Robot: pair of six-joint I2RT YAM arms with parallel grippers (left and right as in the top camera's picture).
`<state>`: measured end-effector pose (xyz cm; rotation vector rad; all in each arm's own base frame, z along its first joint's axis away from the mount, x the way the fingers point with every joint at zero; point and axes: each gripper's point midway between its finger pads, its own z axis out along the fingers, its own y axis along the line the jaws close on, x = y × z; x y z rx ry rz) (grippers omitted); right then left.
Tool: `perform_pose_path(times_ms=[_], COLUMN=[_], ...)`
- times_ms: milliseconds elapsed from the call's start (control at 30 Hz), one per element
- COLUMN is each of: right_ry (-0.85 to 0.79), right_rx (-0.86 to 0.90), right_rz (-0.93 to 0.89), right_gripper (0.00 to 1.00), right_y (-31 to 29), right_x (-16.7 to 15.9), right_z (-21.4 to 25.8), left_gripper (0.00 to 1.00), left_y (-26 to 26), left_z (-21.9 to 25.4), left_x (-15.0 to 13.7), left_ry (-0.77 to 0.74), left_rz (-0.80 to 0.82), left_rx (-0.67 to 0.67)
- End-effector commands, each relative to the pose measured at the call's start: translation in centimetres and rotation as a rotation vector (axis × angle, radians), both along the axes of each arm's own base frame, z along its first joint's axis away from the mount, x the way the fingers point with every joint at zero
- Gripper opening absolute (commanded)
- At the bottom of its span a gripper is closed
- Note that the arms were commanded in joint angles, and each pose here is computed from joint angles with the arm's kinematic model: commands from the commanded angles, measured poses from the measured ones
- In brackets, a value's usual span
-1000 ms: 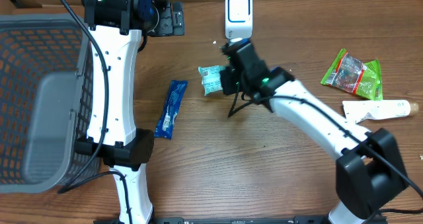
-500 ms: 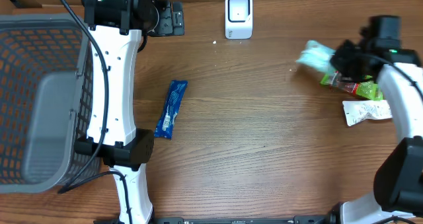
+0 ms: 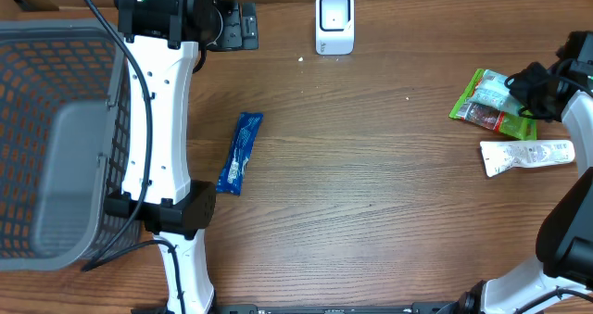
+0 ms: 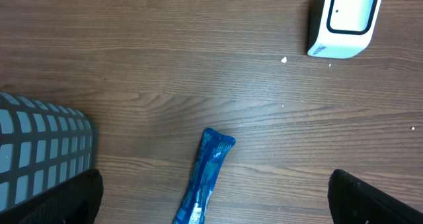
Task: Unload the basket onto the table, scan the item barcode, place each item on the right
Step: 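Reach the right gripper left to the blue snack bar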
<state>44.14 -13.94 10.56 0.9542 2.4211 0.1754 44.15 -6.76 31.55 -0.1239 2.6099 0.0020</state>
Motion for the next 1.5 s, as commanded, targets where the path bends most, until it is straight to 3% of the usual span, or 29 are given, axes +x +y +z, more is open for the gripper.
perform_pose_path(times_ms=[0,33,67,267,467,633,933,1167,1467], right_ry=[-0.039,-0.044,-0.047,-0.059,-0.219,-0.291,-0.16,-0.215,-0.235], right_rx=[-0.001,0.01,0.028,0.184,0.483,0.577,0.467,0.323,0.253], right_rz=[0.012,0.019,0.031,0.133,0.373,0.501,0.541,0.711,0.795], right_gripper=[0.69,0.93,1.0,1.0,1.0,1.0,1.0,0.99,0.98], right_y=[-0.1,0.1,0.5,3.8,10.1,15.4,28.8,42.2,51.0], right_x=[0.6,0.8,0.8,0.6,1.5,2.7,2.9,1.0,-1.3], right_z=[1.1,1.2,1.4,3.8,8.2,10.0,7.6,5.7,0.2], left_gripper=[1.0,1.0,0.99,1.0,1.0,1.0,1.0,1.0,1.0], left_y=[0.6,0.6,0.6,0.6,0.6,0.6,0.6,0.6,0.6], left_z=[-0.1,-0.1,-0.1,-0.1,-0.1,-0.1,-0.1,-0.1,-0.1], left_x=[0.2,0.2,0.2,0.2,0.2,0.2,0.2,0.2,0.2], left_ry=[-0.001,-0.001,-0.001,-0.001,-0.001,-0.001,-0.001,-0.001,-0.001], left_rz=[0.016,0.016,0.016,0.016,0.016,0.016,0.016,0.016,0.016], left_rx=[0.011,0.011,0.011,0.011,0.011,0.011,0.011,0.011,0.011])
